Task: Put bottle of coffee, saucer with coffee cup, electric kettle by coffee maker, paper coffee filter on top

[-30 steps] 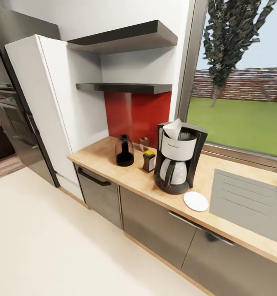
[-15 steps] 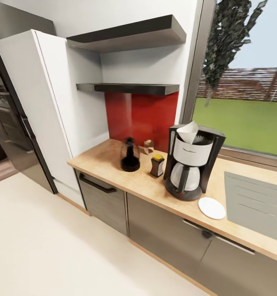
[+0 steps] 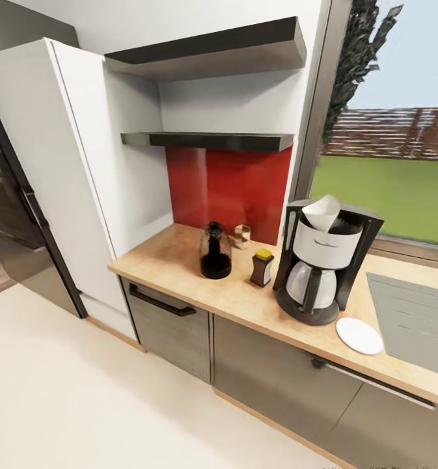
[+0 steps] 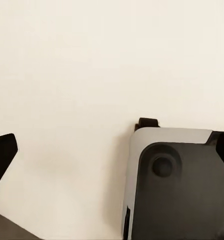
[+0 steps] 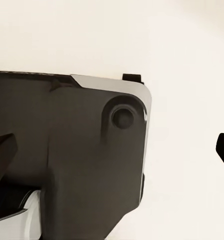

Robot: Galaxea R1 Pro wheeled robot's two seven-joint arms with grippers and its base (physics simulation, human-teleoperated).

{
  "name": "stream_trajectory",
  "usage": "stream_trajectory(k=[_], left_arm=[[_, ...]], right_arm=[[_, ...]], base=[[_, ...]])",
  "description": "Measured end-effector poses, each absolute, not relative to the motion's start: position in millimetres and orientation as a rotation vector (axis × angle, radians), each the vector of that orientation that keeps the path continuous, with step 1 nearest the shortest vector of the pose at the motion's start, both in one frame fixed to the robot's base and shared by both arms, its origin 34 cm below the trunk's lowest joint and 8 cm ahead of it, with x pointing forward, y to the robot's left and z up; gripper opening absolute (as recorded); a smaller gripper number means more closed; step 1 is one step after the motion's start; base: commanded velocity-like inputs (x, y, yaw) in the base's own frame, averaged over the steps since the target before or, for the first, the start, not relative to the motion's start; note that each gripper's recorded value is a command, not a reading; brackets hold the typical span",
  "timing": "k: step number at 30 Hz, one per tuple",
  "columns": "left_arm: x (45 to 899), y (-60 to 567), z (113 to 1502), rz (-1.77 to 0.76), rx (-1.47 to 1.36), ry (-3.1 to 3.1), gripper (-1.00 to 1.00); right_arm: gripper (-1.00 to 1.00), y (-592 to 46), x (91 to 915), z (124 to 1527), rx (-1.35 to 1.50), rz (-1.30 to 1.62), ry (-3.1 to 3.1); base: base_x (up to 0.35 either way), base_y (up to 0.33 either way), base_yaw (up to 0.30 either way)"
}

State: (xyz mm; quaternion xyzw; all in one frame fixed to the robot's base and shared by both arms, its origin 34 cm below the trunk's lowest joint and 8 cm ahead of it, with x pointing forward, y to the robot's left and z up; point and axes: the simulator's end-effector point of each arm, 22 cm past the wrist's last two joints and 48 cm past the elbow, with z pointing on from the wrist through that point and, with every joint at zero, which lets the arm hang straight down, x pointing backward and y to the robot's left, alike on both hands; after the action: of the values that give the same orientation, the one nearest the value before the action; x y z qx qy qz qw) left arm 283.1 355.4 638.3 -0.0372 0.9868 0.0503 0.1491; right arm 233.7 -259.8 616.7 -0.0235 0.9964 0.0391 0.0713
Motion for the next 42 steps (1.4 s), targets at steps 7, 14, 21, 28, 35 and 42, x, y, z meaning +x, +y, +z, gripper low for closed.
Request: stream_trajectory(k=[7,14,21,28,35,42], left_arm=[[282.9,355.6,638.3,0.145,-0.108,2.837,1.0],[282.8,355.6,638.2,0.144,-0.109,2.837,1.0],[283.0,354.8,638.2,0.143,-0.109,2.836,1.0],[282.7,353.5,637.9,0.141,-0.106,2.838,1.0],[283.0,351.2,637.8,0.137,-0.105,2.837,1.0],[284.5,349.7,638.2,0.134,-0.102,2.834,1.0]], right_arm=[[1.0,-259.8,233.7,616.7,-0.071,0.118,2.996],[1.0,-260.4,233.7,616.7,-0.071,0.116,2.996],[1.0,-260.1,233.5,616.7,-0.07,0.119,2.997],[1.0,-260.1,233.4,616.6,-0.07,0.118,2.997],[1.0,-259.3,233.6,616.7,-0.07,0.119,2.998],[1.0,-259.3,235.0,617.1,-0.071,0.118,2.994]], base=[[0.142,0.319,-0.263],[0.142,0.319,-0.263],[0.136,0.32,-0.263],[0.1,0.328,-0.227],[0.076,0.334,-0.107],[0.017,0.334,-0.238]])
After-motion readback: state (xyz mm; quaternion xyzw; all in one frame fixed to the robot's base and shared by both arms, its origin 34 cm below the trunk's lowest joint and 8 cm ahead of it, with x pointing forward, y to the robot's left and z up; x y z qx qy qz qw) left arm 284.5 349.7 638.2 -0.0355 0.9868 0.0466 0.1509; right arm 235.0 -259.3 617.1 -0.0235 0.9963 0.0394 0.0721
